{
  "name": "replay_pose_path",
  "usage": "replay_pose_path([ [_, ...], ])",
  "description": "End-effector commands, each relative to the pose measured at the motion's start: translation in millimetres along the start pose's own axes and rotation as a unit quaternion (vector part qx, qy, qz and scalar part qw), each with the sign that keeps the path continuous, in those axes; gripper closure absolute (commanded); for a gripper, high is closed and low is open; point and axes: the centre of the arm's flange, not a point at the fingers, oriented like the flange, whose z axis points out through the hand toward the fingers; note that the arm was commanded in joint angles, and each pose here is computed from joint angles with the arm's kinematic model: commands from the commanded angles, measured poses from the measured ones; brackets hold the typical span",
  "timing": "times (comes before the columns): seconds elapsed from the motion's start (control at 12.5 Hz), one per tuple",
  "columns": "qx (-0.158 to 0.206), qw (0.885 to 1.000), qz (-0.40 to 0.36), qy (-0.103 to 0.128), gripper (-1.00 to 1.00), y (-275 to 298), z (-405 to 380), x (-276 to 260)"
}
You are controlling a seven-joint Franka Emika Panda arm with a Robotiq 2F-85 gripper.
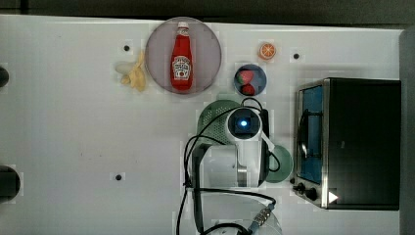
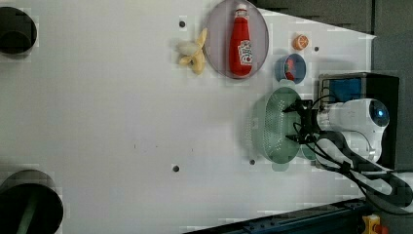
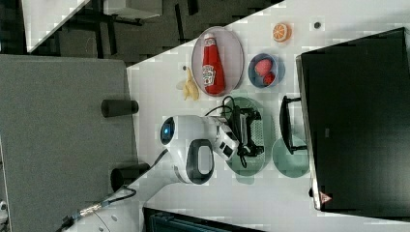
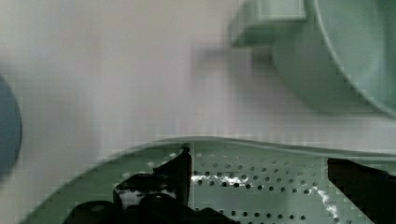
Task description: Drag strainer left to right.
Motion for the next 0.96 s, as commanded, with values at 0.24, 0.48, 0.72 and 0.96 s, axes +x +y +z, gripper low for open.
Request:
replay_pose_path([
  [0.24,0.030,0.997,-0.075,0.000,-1.00,-7.1,-34.4,-2.3],
  [0.48,0.071,0.962,-0.262,0.016,-1.00,-9.7,-94.3,-17.6],
  [0.72,0.096,0.946,-0.309,0.032,-1.00,-4.7,-174.2,-11.5],
  [0.96,0.093,0.947,-0.305,0.027,-1.00,17.9,-260.4,-18.4],
])
